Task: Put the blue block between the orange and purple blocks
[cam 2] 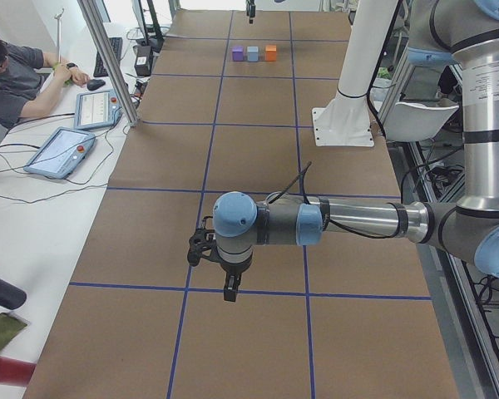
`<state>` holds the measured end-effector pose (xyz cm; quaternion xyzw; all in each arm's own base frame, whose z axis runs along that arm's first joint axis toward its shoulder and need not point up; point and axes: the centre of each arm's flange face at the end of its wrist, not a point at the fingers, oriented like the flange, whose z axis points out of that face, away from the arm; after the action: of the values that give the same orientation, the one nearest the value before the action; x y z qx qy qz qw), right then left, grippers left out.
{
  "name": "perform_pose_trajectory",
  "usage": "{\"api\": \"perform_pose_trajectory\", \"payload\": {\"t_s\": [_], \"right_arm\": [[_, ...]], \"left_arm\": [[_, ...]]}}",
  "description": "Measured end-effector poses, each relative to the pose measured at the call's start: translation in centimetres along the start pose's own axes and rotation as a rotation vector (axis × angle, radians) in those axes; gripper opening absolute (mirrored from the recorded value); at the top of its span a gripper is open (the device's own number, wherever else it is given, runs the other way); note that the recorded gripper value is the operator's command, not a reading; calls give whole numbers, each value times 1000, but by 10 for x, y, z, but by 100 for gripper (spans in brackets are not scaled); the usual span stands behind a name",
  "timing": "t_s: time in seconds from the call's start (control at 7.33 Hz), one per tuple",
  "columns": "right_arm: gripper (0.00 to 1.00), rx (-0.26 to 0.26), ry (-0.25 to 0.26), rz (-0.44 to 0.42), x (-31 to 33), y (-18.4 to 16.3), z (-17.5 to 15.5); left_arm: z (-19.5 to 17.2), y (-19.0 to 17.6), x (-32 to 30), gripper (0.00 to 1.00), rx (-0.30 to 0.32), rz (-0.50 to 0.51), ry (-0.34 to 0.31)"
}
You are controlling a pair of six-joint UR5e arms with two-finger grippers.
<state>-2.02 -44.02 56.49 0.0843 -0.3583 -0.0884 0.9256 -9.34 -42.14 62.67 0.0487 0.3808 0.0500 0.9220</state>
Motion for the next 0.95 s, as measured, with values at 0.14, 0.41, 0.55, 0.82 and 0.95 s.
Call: {"api": "perform_pose_trajectory", "payload": {"t_s": [0.14,0.41,0.55,0.82,0.95], "right_arm": [[99,-28,19,-23,32,8,-20],[99,-72,23,-30,61,23,-31],[99,-81,22,-28,65,27,-30],[99,-88,24,-20,68,32,-29],[100,-86,24,-22,67,32,-30]], "left_arm": [[0,0,0,100,1,4,0],[-1,-1,0,100,1,10,-8],[-1,-3,-1,100,2,16,-15],[-5,-10,-1,100,20,51,-49],[-8,-15,1,100,29,61,-55]]}}
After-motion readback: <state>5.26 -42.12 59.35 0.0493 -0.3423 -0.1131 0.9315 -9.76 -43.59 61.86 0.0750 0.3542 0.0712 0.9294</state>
